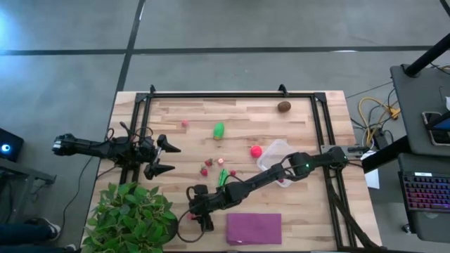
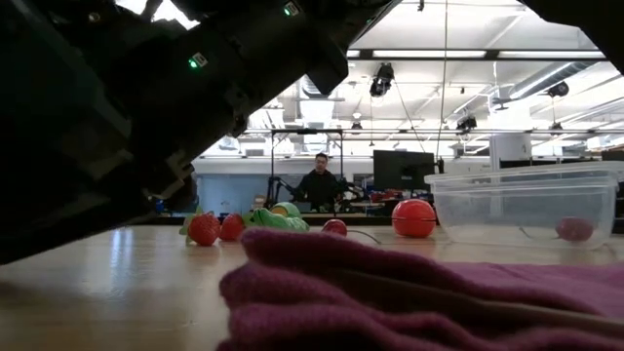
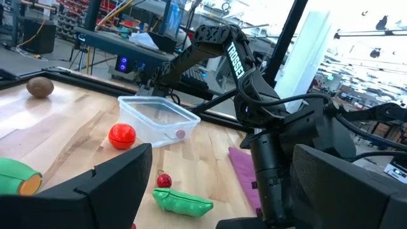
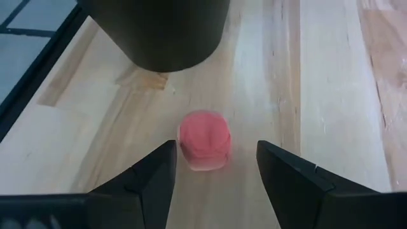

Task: Pick and placing Produce into tupperware
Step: Put the bottom pink peach into the transparent bin

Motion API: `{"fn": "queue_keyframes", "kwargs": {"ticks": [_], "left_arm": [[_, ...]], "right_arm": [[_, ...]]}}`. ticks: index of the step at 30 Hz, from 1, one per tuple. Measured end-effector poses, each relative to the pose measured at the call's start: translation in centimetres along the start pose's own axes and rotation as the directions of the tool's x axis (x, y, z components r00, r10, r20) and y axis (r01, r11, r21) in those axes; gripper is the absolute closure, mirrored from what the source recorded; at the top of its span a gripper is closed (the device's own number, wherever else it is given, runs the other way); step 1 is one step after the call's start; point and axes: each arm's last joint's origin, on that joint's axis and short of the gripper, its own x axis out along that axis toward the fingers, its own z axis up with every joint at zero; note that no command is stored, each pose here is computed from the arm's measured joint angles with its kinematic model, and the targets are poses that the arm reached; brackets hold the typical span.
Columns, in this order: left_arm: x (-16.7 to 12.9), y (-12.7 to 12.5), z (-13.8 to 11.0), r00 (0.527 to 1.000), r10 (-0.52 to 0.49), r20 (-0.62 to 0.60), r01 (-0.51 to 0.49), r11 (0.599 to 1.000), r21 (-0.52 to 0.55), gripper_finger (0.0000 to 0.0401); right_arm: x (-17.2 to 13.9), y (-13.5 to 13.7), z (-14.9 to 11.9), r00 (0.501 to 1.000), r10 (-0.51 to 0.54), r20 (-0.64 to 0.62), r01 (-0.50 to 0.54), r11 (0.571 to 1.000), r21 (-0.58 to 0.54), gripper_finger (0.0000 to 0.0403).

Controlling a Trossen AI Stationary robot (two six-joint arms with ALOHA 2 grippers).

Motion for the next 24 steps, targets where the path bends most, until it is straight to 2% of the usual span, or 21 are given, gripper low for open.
{"fn": "queue_keyframes", "kwargs": {"ticks": [5,16,24], "left_arm": [[0.01,0.0,-0.01,1.0,0.0,-0.001,0.0,1.0,0.0,0.0034],[0.0,0.0,0.0,1.0,0.001,0.0,-0.001,1.0,0.0,0.0034],[0.01,0.01,-0.02,1.0,0.001,-0.002,-0.001,1.0,0.0,0.0034]], "right_arm": [[0.02,-0.08,-0.06,1.0,-0.023,0.003,0.023,1.0,0.012,0.02],[0.06,-0.1,-0.18,1.0,-0.024,-0.001,0.024,1.0,0.019,0.0261],[0.06,-0.14,-0.17,0.999,-0.04,0.003,0.04,0.999,0.027,0.0288]]}}
